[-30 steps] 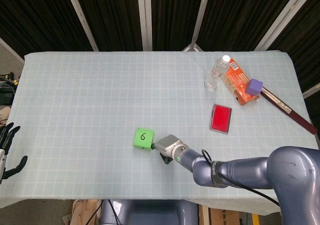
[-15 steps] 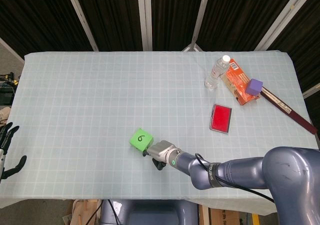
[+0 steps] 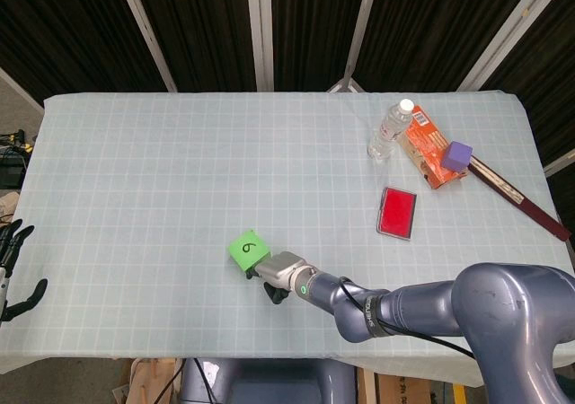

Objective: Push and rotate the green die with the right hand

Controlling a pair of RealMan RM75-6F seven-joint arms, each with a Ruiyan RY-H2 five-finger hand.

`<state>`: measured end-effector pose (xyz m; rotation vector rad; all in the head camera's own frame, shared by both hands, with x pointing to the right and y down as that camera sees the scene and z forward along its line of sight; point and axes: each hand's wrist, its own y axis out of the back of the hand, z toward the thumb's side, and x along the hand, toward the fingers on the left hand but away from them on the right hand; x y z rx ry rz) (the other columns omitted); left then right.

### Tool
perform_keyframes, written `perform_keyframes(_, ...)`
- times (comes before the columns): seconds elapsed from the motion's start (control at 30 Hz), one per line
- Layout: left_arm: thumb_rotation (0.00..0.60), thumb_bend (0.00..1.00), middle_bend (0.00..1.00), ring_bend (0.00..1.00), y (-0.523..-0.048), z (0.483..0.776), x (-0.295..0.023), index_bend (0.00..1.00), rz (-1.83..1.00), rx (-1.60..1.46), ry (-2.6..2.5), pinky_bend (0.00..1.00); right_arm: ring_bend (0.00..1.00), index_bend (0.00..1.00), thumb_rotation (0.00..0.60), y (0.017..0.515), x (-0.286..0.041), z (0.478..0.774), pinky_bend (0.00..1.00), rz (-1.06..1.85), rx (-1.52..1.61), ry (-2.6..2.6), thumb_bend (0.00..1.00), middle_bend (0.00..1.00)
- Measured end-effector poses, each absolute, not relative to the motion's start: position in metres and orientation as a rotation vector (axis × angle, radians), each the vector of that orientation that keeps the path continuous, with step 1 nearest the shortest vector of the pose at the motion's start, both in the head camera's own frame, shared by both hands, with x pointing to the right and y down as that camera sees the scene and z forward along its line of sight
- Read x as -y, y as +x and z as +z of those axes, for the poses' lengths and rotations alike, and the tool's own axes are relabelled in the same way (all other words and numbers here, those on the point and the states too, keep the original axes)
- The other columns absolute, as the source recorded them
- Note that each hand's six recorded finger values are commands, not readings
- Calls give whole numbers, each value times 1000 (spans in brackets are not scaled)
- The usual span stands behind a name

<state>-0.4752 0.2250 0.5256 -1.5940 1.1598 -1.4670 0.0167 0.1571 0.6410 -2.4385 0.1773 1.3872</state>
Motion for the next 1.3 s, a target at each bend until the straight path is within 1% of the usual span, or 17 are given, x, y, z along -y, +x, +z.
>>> perform_keyframes(0.17, 600, 432, 0, 0, -477, 525, -224, 104, -1467, -1168, -1594, 41, 816, 163, 600, 10, -156, 642, 709, 1379, -156, -2493, 911, 848)
perform_keyframes(0.57, 600, 431, 0, 0, -478, 525, -223, 104, -1467, -1169, -1603, 41, 816, 137, 600, -3, -153, 654, 709, 1378, -112, -2542, 911, 848)
perform_keyframes(0.87, 600, 432, 0, 0, -477, 527, -223, 105, -1469, -1164, -1609, 41, 816, 82, 600, -9, -151, 660, 709, 1385, -68, -2566, 911, 848)
perform_keyframes(1.3, 600, 432, 0, 0, -476, 528, -222, 105, -1469, -1158, -1615, 42, 816, 79, 600, -25, -158, 660, 709, 1359, -62, -2617, 920, 848)
